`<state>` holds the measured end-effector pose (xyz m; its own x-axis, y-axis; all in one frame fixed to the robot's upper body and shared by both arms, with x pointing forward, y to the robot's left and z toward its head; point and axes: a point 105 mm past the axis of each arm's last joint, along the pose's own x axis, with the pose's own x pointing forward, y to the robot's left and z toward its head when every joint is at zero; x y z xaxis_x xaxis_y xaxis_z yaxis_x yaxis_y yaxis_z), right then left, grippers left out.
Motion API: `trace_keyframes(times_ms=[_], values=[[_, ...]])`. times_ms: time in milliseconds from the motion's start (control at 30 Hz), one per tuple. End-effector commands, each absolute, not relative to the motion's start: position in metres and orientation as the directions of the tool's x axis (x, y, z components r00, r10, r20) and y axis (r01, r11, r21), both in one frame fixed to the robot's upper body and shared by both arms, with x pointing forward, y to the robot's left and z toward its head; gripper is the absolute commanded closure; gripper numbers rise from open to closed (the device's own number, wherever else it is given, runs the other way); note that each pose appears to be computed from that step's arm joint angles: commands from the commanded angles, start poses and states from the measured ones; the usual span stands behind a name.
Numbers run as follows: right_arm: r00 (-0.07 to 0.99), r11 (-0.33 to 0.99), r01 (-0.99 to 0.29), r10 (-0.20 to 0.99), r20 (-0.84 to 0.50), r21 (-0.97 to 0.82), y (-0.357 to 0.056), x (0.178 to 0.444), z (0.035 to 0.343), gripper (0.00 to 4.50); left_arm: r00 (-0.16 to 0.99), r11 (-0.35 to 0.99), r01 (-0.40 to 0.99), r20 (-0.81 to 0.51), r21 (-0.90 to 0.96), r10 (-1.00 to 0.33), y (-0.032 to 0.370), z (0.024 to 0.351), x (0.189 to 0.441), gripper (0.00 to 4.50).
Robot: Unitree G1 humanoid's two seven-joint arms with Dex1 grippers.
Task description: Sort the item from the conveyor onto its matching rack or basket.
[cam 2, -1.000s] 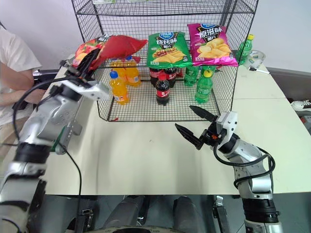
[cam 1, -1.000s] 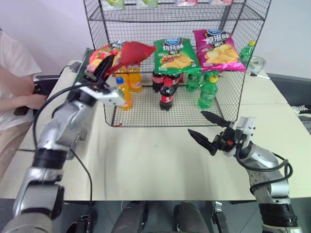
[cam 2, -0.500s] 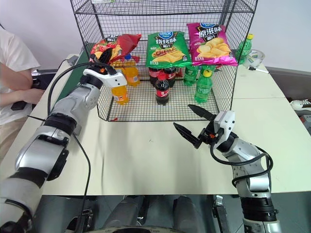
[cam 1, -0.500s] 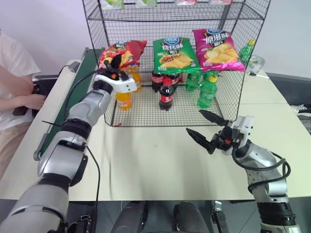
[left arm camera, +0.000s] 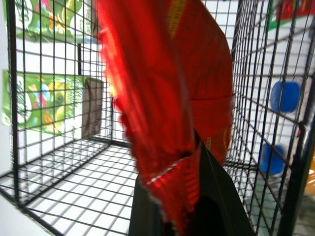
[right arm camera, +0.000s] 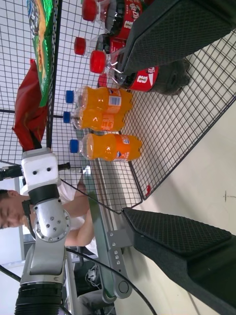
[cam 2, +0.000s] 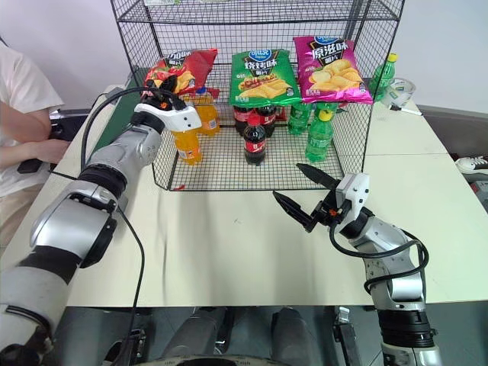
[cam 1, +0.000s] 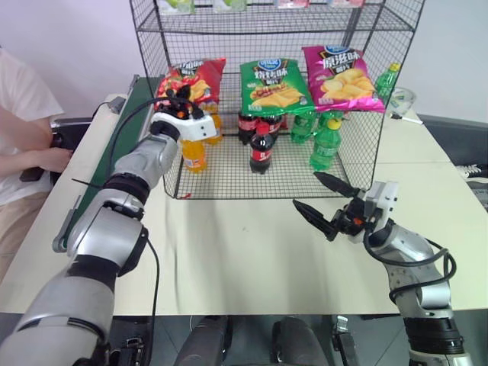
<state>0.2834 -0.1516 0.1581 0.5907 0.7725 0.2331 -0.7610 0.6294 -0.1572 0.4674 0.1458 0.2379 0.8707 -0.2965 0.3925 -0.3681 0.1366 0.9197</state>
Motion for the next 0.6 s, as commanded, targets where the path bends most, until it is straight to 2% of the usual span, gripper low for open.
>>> trace_keyframes(times_ms=[33, 100, 333, 600], values=[[0.586, 0.64, -0.745, 0.762, 0.276, -0.187, -0.153, 0.283, 0.171, 0.0, 0.844, 0.189, -0.401, 0.441, 0.896, -0.303, 0.143, 0.254, 0.465, 4.17], [0.592, 0.648, -0.738, 0.755, 0.283, -0.185, -0.154, 0.284, 0.172, 0.0, 0.838, 0.195, -0.408, 0.45, 0.892, -0.308, 0.142, 0.255, 0.464, 3.52], [0.604, 0.666, -0.719, 0.74, 0.297, -0.197, -0.157, 0.287, 0.175, 0.0, 0.839, 0.212, -0.403, 0.452, 0.89, -0.301, 0.146, 0.257, 0.464, 0.1], [0.604, 0.668, -0.719, 0.737, 0.303, -0.193, -0.157, 0.287, 0.175, 0.0, 0.812, 0.285, -0.389, 0.472, 0.876, -0.342, 0.144, 0.261, 0.453, 0.02]])
